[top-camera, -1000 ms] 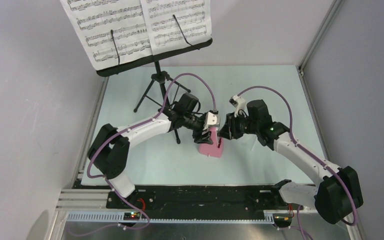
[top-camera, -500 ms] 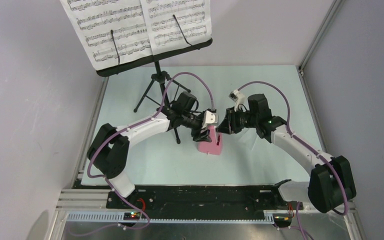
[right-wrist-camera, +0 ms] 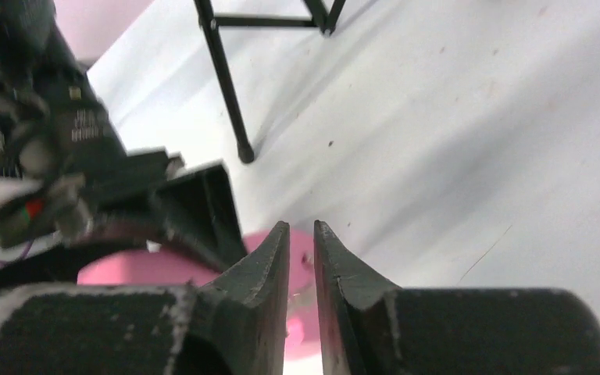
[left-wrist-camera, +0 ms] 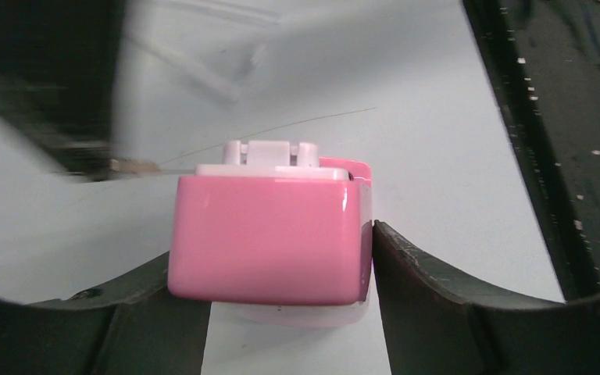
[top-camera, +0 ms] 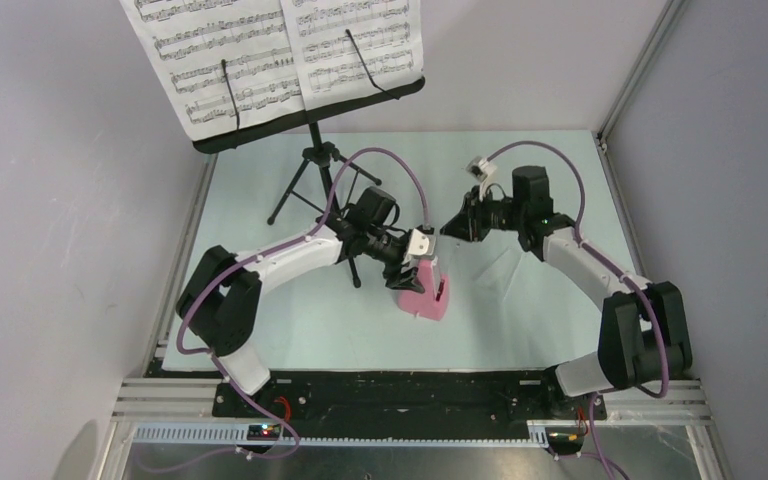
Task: Set up the instrument practice props
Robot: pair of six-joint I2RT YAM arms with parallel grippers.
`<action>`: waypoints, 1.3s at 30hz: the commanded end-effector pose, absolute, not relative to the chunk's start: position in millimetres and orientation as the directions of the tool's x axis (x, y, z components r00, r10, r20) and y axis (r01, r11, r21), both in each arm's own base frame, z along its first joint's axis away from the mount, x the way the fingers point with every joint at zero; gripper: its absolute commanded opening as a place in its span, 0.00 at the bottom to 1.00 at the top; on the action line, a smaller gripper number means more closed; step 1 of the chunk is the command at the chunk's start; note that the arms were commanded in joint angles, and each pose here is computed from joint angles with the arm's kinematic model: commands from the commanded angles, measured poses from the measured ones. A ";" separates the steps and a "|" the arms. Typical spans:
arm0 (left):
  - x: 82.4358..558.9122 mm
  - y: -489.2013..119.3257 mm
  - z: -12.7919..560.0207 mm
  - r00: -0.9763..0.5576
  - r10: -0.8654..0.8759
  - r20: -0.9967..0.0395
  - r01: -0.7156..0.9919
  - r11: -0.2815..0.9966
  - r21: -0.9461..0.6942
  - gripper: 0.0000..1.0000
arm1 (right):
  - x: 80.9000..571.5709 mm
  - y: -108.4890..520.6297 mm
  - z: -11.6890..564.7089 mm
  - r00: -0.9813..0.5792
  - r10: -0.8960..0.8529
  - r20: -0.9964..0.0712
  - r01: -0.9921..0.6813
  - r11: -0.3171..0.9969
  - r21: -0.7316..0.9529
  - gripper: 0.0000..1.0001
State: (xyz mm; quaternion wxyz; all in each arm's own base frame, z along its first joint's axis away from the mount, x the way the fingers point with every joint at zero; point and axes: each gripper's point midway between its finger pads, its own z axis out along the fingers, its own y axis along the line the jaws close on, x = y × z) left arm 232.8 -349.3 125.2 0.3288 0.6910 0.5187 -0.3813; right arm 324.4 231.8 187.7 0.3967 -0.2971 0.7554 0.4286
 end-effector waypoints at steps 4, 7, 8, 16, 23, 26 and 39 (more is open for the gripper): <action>207.2 -352.7 117.7 0.161 0.464 -0.871 0.941 -0.339 -0.006 0.45 | 360.6 240.8 220.0 -0.491 -0.014 -0.871 -0.770 0.473 0.427 0.24; 212.7 -352.4 117.6 0.166 0.477 -0.863 0.947 -0.322 0.005 0.50 | 375.8 224.2 221.2 -0.529 0.054 -0.847 -0.673 0.582 0.457 0.29; 214.1 -352.2 118.1 0.165 0.480 -0.862 0.949 -0.316 0.005 0.53 | 381.3 215.3 223.4 -0.535 0.083 -0.841 -0.643 0.605 0.469 0.31; 227.6 -355.3 133.3 0.175 0.480 -0.860 0.960 -0.277 0.040 0.89 | 401.1 164.4 241.6 -0.576 0.321 -0.752 -0.388 0.703 0.596 0.41; 233.9 -357.1 148.8 0.185 0.470 -0.863 0.965 -0.254 0.068 1.00 | 382.5 159.7 205.0 -0.689 0.287 -0.666 -0.278 0.744 0.608 0.41; 237.2 -356.3 155.5 0.197 0.470 -0.861 0.967 -0.240 0.090 1.00 | 378.4 161.3 199.2 -0.704 0.271 -0.656 -0.274 0.749 0.604 0.42; 226.4 -333.9 159.9 0.196 0.505 -0.841 0.976 -0.185 0.116 1.00 | 382.2 149.6 200.3 -0.686 0.306 -0.661 -0.217 0.781 0.586 0.48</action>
